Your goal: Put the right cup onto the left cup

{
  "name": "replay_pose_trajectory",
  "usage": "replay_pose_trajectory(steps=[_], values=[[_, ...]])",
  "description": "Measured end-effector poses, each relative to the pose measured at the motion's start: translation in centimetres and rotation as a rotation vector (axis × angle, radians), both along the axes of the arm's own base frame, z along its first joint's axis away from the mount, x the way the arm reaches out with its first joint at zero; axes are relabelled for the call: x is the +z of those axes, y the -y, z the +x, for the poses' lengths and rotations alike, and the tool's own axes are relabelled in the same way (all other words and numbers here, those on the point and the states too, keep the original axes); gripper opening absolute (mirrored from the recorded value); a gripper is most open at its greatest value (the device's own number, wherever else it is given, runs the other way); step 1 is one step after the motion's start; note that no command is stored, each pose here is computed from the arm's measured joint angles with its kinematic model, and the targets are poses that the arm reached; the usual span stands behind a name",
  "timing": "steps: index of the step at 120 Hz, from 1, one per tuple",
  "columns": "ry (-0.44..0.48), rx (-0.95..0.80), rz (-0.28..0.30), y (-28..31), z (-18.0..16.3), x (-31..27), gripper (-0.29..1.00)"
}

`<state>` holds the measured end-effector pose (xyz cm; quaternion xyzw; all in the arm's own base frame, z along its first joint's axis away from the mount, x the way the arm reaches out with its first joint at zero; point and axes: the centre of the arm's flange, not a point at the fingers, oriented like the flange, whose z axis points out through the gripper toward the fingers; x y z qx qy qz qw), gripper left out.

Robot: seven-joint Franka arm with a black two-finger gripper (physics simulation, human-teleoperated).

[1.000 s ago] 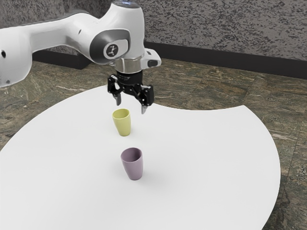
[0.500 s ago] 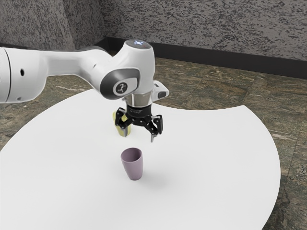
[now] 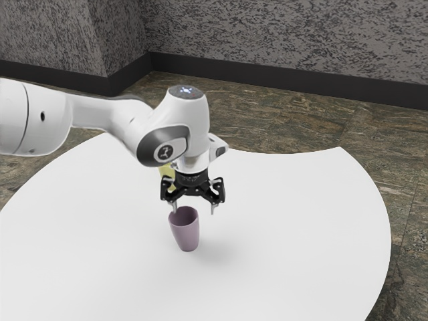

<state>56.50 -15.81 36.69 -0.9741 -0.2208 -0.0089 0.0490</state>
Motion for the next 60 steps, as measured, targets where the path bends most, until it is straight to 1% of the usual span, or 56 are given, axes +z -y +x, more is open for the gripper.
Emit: replay_pose_trajectory(steps=[60], values=[[0.004,0.087,-0.039,-0.9,1.3,-4.8,0.7]])
